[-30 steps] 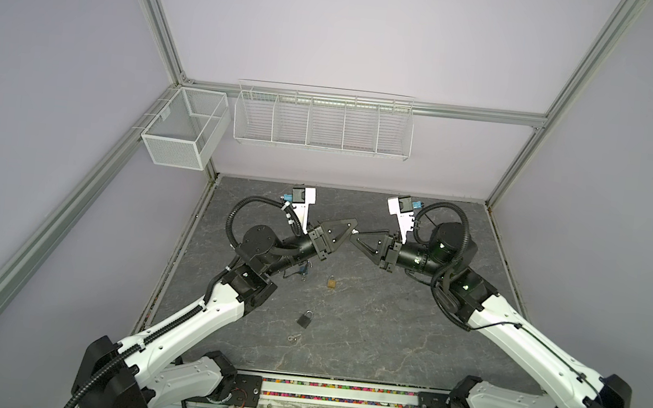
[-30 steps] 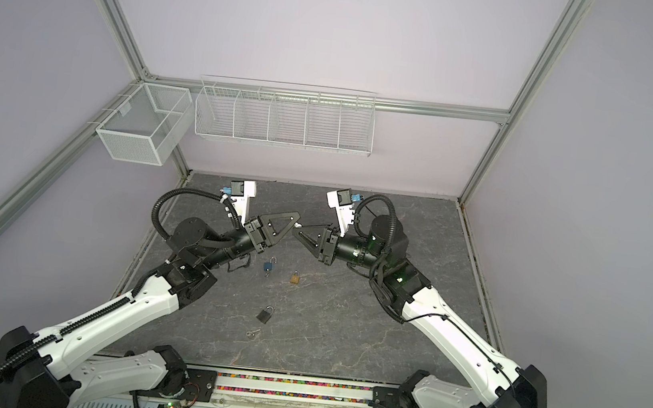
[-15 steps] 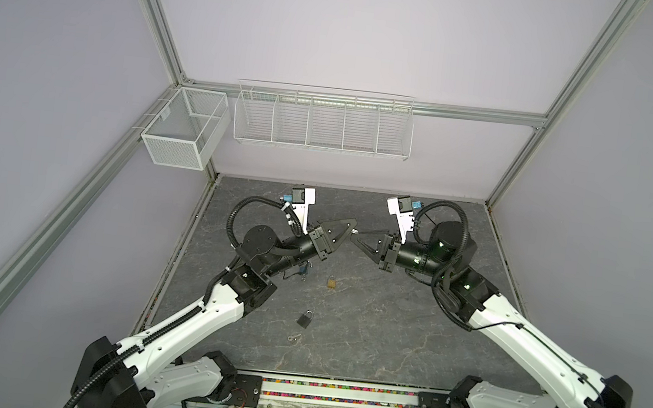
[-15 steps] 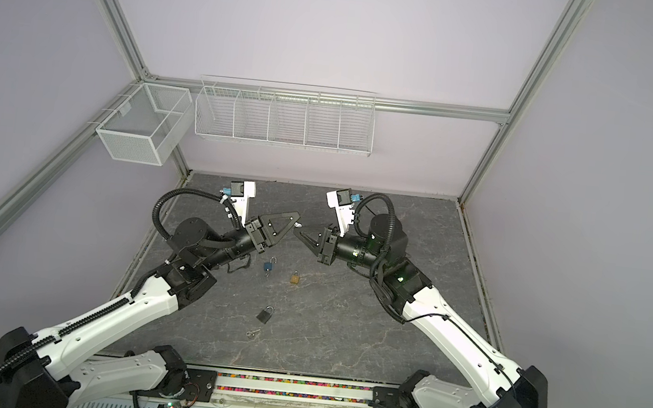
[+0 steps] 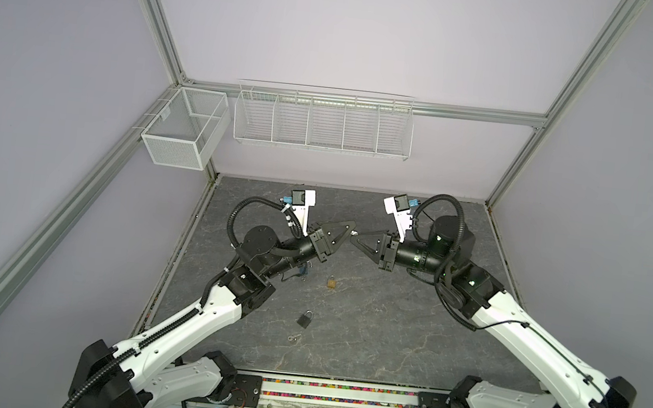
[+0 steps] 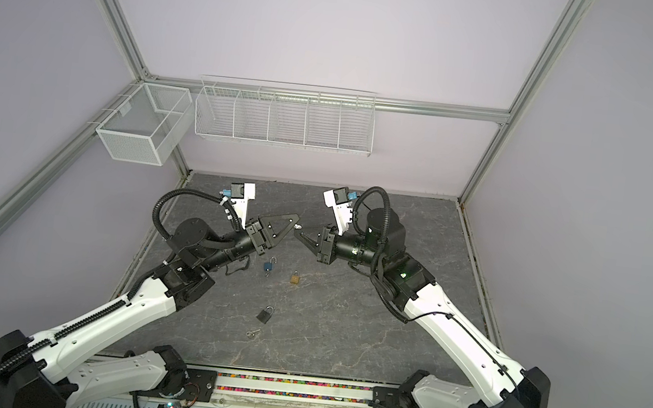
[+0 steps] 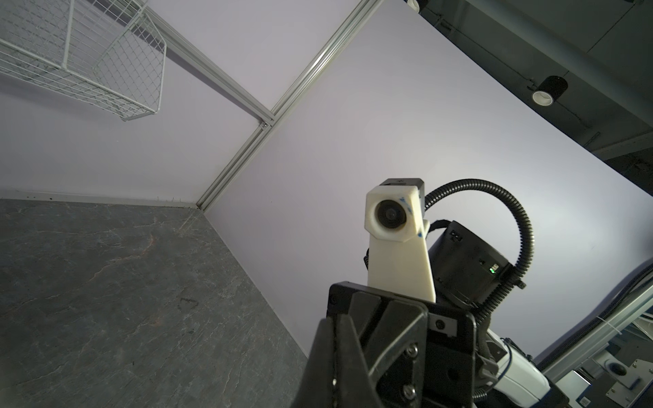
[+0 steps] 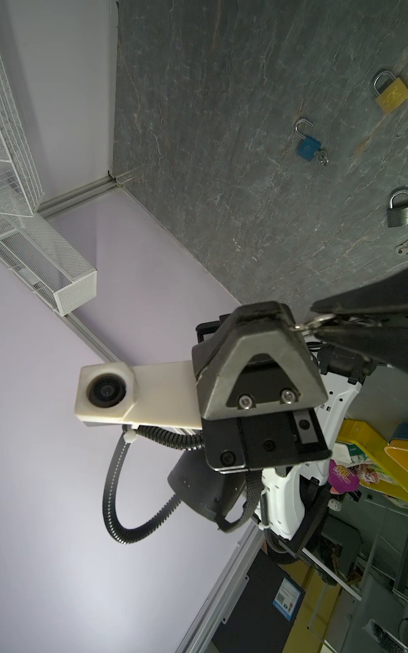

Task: Unlock with the key
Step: 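Lower the left gripper onto the gold padlock while the right gripper holds the key, then close the left gripper on the gold padlock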

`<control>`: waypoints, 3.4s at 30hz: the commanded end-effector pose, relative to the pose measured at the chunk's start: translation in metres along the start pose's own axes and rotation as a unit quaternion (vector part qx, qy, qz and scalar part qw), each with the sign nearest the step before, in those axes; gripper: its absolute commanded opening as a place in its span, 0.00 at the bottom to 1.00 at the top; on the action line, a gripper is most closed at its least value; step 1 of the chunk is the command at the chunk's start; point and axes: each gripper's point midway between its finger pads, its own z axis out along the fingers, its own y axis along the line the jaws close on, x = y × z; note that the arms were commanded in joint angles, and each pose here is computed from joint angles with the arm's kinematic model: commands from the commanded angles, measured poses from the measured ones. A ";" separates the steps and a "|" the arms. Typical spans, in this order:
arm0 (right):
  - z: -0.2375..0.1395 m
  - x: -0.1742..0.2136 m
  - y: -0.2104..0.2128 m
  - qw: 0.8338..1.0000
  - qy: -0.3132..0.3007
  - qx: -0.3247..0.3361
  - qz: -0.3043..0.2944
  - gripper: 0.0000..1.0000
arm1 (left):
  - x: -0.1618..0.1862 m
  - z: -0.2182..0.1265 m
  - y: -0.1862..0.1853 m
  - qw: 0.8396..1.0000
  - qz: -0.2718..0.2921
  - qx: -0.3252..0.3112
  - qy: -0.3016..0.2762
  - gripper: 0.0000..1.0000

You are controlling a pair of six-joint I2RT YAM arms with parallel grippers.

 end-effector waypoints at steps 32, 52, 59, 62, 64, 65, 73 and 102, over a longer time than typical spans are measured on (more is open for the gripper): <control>-0.042 0.174 -0.144 0.937 0.182 0.259 0.144 0.07 | 0.160 -0.083 0.233 0.807 0.006 -0.493 0.325 0.61; -0.040 0.189 -0.157 0.933 0.188 0.267 0.154 0.07 | 0.222 -0.074 0.299 0.670 0.038 -0.592 0.446 0.58; -0.043 0.187 -0.157 0.934 0.185 0.270 0.145 0.07 | 0.227 -0.076 0.307 0.655 0.032 -0.611 0.443 0.52; -0.043 0.188 -0.157 0.933 0.187 0.271 0.144 0.06 | 0.231 -0.073 0.309 0.653 0.030 -0.611 0.446 0.48; -0.044 0.188 -0.157 0.933 0.188 0.270 0.143 0.07 | 0.233 -0.074 0.309 0.650 0.028 -0.613 0.448 0.47; -0.044 0.188 -0.157 0.933 0.189 0.271 0.142 0.07 | 0.233 -0.074 0.309 0.649 0.028 -0.614 0.449 0.46; -0.046 0.188 -0.157 0.933 0.188 0.273 0.138 0.07 | 0.237 -0.081 0.303 0.648 0.018 -0.619 0.444 0.40; -0.051 0.182 -0.154 0.935 0.179 0.279 0.124 0.07 | 0.226 -0.074 0.289 0.675 -0.014 -0.619 0.401 0.12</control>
